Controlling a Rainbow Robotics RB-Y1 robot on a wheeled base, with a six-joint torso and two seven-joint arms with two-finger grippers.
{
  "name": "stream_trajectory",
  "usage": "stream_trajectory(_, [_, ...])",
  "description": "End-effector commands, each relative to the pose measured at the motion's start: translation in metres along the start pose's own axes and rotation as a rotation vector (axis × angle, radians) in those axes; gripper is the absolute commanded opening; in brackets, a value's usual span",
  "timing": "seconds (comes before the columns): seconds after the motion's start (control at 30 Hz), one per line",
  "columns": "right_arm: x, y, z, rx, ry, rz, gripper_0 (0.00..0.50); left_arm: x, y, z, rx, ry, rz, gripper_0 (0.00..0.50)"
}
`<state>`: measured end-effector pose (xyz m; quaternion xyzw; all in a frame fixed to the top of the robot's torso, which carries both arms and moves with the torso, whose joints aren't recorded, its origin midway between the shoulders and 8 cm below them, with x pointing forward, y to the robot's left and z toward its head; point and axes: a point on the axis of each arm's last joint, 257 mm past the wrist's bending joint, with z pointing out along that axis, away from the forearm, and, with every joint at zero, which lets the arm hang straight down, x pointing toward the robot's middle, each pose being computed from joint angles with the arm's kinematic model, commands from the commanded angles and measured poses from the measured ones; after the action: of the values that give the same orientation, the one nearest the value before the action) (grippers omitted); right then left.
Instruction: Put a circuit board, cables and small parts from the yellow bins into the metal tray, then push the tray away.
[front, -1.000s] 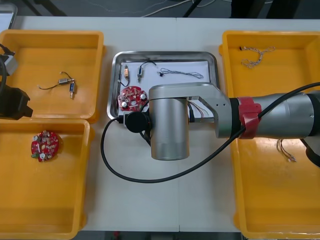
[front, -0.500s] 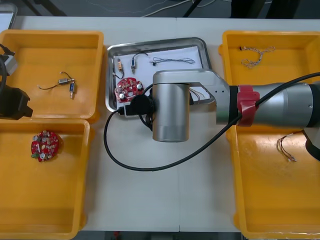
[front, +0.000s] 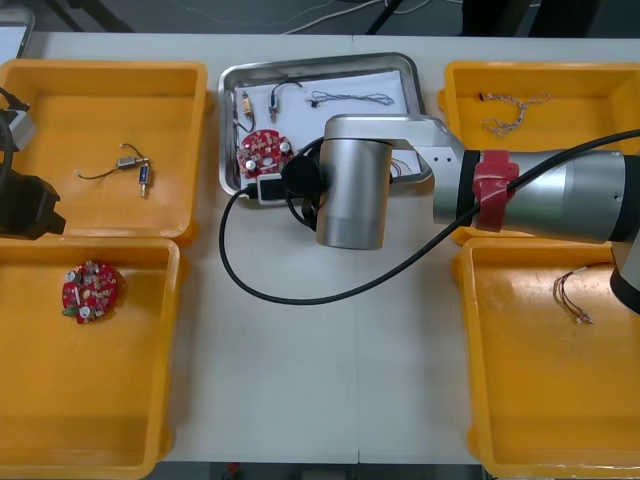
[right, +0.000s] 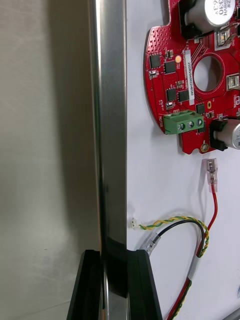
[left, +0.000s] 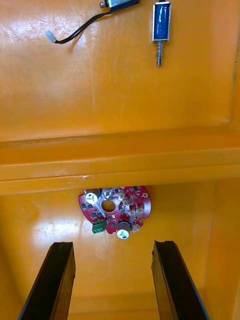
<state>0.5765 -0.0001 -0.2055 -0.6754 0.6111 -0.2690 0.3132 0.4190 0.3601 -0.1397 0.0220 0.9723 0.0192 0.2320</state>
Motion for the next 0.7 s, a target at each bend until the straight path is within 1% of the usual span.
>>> stream_trajectory(0.03, [-0.025,-0.04,-0.009,0.067,-0.043,-0.025,0.0,-0.006,0.019,-0.015,-0.056,-0.035,0.07,0.454])
stream_trajectory(0.2, [-0.03,-0.047,-0.006,0.073,-0.059,0.0,0.0,-0.006,0.019,-0.015,-0.056,-0.035,0.07,0.452])
stream_trajectory(0.53, [-0.036,-0.052,-0.006,0.08,-0.065,0.013,0.0,-0.006,0.019,-0.015,-0.056,-0.035,0.07,0.454])
stream_trajectory(0.6, [-0.037,-0.051,-0.007,0.08,-0.067,0.009,0.063,-0.006,0.019,-0.015,-0.056,-0.035,0.07,0.453])
stream_trajectory(0.63, [-0.038,-0.051,-0.007,0.08,-0.07,0.004,0.159,-0.006,0.019,-0.015,-0.056,-0.035,0.07,0.453])
stream_trajectory(0.67, [-0.039,-0.052,-0.008,0.08,-0.073,0.006,0.292,-0.006,0.019,-0.015,-0.056,-0.035,0.07,0.451])
stream_trajectory(0.7, [-0.04,-0.052,-0.009,0.08,-0.075,0.007,0.403,-0.006,0.019,-0.015,-0.056,-0.035,0.07,0.452])
